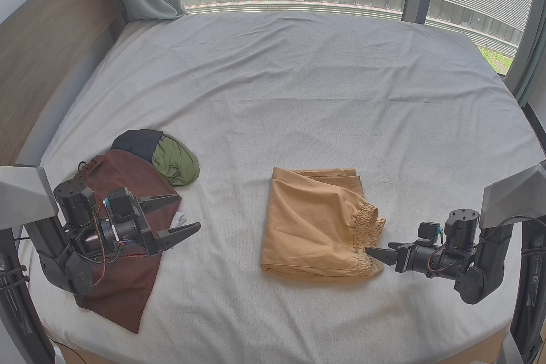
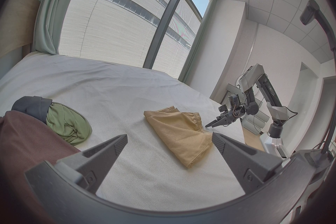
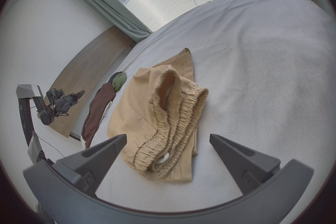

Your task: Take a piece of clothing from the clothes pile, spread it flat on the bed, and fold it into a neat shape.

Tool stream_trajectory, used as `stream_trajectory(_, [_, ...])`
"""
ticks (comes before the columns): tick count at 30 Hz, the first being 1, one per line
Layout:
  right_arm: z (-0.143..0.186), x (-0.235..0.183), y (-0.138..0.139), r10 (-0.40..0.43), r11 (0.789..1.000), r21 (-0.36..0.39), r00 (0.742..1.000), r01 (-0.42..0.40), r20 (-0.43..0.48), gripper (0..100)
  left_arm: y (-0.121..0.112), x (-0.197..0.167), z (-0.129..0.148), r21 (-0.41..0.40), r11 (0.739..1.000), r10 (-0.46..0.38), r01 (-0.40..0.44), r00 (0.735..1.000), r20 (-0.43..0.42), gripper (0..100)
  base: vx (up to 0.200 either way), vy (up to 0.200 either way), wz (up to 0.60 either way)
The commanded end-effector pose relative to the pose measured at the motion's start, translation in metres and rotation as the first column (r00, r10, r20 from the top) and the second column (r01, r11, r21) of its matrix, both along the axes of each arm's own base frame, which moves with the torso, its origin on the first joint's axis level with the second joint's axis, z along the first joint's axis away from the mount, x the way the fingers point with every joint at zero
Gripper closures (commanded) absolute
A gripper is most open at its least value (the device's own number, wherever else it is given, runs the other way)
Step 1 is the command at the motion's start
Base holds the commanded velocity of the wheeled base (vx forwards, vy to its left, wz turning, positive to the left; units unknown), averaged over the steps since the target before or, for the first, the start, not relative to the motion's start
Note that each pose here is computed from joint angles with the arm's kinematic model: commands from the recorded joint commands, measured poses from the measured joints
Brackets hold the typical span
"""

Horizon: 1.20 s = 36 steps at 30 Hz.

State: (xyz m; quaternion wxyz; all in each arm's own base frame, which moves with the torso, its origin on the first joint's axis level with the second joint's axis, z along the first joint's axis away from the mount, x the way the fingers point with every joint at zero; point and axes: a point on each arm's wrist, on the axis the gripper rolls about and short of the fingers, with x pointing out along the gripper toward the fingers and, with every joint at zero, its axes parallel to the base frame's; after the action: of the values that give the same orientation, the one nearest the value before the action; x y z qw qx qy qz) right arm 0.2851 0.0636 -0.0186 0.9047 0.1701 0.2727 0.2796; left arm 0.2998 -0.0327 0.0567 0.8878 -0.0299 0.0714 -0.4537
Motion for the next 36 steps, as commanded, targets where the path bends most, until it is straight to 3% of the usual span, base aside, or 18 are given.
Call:
stream_trajectory(1, [-0.011,-0.003,0.001,0.005,1.0,-0.007,0.999,-0.005,-0.04,0,-0.001,0.0,-0.001,0.0,1.0,-0.002,0.002,1.0,-0.004,0,0.0,0.0,0.0])
stream_trajectory(15, [-0.036,-0.004,0.017,0.049,0.999,0.0,0.992,-0.05,-0.118,0,-0.001,0.0,-0.001,0.0,1.0,-0.003,0.003,1.0,-0.003,0,0.0,0.0,0.0])
stream_trajectory(19, [-0.033,-0.001,0.036,0.073,0.996,0.064,0.988,-0.065,-0.136,0,-0.001,0.0,-0.001,0.001,1.0,-0.003,0.003,1.0,-0.002,0,0.0,0.0,0.0])
stream_trajectory(25, [-0.026,0.009,0.051,0.076,0.99,0.131,0.99,-0.06,-0.12,0,-0.001,0.0,-0.001,0.0,1.0,-0.003,0.003,1.0,-0.003,0,0.0,0.0,0.0])
stream_trajectory(36, [-0.024,0.013,0.053,0.075,0.989,0.137,0.992,-0.061,-0.102,0,-0.001,-0.001,-0.001,0.001,1.0,-0.003,0.003,1.0,-0.005,0,0.0,0.0,0.0])
